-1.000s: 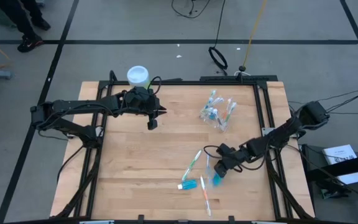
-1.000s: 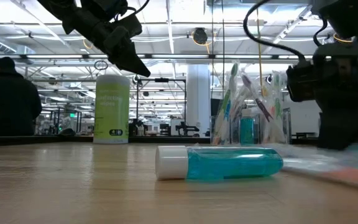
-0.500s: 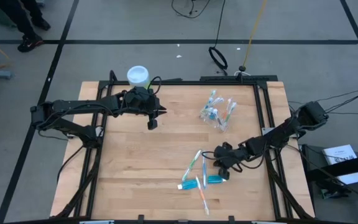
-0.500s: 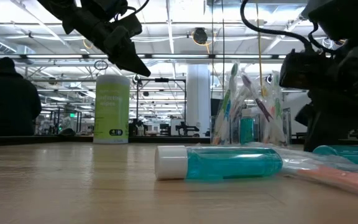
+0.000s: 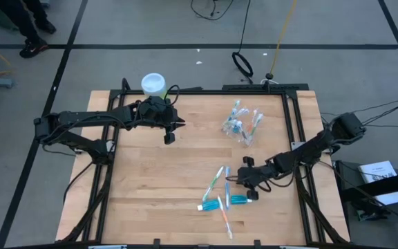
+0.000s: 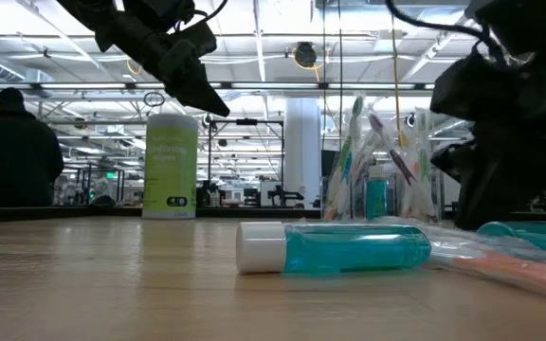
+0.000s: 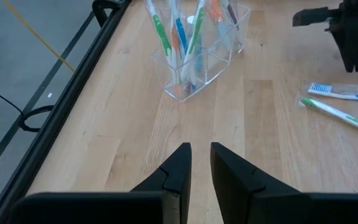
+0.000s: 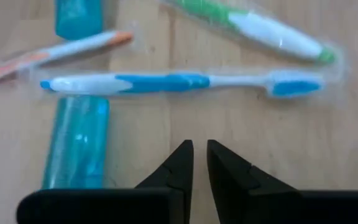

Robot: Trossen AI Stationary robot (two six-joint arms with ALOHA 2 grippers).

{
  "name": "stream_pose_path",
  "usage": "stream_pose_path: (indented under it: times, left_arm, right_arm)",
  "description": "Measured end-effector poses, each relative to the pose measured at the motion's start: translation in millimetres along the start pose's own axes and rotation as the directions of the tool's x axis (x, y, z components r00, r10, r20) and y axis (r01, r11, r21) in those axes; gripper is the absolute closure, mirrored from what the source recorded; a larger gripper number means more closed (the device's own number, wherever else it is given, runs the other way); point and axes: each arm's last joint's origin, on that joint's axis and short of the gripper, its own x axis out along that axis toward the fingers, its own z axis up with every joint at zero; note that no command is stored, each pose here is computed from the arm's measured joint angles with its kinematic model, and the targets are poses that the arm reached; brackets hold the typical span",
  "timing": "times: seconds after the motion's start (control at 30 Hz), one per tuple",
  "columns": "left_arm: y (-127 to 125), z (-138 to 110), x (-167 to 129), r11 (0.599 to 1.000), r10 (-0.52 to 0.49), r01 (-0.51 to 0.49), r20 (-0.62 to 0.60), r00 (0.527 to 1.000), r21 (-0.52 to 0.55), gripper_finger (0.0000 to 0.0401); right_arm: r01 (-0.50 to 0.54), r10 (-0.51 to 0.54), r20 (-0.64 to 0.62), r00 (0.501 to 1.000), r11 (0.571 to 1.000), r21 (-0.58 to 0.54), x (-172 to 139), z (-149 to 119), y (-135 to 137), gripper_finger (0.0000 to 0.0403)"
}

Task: Pick & Place toothbrushing station
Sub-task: Put the blue mouthwash into the transparent organizer

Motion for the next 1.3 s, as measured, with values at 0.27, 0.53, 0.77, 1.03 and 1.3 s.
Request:
stream_pose_path:
  times: [0.27,0.53,0.77,1.03,1.3]
  left_arm:
    - [0.3,1.5,0.0,1.000,0.004,-0.004,0.016,1.000,0.002,0.0334]
    - [0.5,2.5,0.0,1.000,0.005,-0.005,0.026,1.000,0.003,0.0334]
    - [0.4,2.0,0.0,1.000,0.004,-0.004,0.020,1.000,0.001,0.0334]
    - [0.5,2.4,0.0,1.000,0.005,-0.005,0.025,1.000,0.008,0.0334]
    - [0.6,3.1,-0.1,1.000,0.006,-0.006,0.032,0.999,0.003,0.0334]
  right_arm:
    - [0.023,-0.024,0.136,0.990,1.000,0.012,-19.2,14.8,0.5,0.0332]
    - [-0.065,0.055,0.194,0.979,0.997,0.046,-38.7,20.4,8.5,0.0276]
    - [-0.184,0.181,0.178,0.967,0.983,-0.001,-45.9,0.1,43.9,0.0271]
    - [-0.087,0.107,0.341,0.934,0.993,-0.074,-47.7,-58.0,55.2,0.0270]
    - [-0.121,0.115,0.403,0.908,0.993,-0.010,-43.1,-87.4,45.6,0.0270]
